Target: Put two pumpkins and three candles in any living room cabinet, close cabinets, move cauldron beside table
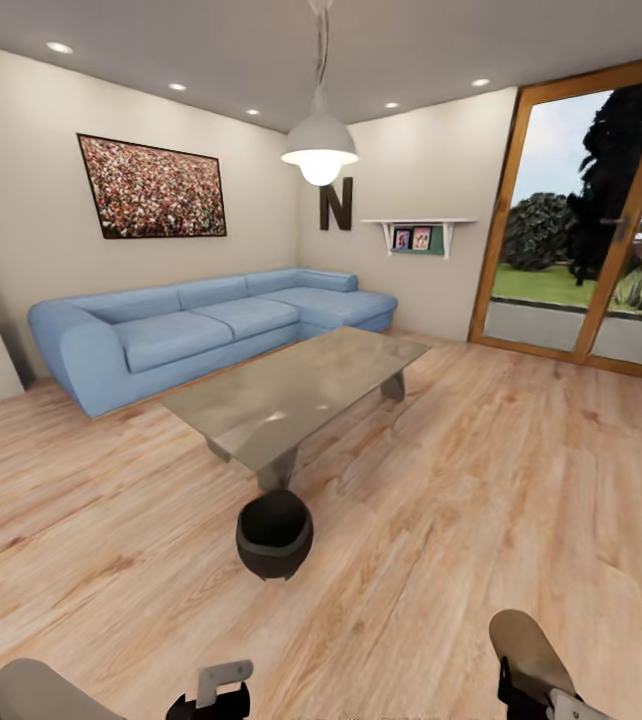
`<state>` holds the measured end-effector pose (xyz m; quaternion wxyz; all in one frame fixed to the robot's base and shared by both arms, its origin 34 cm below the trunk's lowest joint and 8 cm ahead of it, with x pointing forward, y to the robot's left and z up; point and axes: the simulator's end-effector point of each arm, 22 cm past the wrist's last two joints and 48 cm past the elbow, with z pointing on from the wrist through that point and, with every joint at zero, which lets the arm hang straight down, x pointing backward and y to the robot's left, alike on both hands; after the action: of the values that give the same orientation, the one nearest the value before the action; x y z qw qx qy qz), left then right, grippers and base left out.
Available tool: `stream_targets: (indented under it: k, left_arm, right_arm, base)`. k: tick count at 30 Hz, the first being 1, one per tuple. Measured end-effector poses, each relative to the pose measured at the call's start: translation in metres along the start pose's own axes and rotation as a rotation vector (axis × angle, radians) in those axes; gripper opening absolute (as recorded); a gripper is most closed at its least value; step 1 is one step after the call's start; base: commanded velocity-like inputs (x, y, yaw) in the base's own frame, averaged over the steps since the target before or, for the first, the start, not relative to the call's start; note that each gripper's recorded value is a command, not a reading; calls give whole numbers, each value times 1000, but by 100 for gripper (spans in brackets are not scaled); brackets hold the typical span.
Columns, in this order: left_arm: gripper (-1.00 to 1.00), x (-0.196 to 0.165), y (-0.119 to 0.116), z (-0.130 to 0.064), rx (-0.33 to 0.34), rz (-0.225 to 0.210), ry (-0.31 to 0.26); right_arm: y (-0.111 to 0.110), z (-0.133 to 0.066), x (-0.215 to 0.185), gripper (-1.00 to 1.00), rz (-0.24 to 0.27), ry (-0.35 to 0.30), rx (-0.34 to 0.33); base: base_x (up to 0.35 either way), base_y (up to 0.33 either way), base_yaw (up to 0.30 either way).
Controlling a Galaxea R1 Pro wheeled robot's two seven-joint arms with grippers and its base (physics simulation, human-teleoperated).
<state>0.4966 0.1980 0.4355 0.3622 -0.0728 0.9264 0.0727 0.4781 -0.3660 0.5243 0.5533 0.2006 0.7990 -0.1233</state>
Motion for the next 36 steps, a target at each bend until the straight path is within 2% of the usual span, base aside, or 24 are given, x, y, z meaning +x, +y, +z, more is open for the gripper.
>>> stream_targets:
  k: [11, 16, 29, 36]
  left_arm:
    - [100, -3, 0, -1, 0, 0, -8]
    - [100, -4, 0, -1, 0, -1, -11]
    - [100, -29, 2, -19, -1, -4, -16]
    - [100, -31, 1, -20, 0, -7, -22]
  right_arm:
    - [0, 0, -2, -100, 2, -7, -1]
    - [1, 0, -8, -100, 8, -32, -2]
    - [5, -6, -39, -100, 12, -47, -4]
    - [5, -7, -39, -100, 13, -46, -4]
  base:
    - [-4, -54, -274]
    - [0, -1, -274]
    - [0, 0, -274]
    - [0, 0, -274]
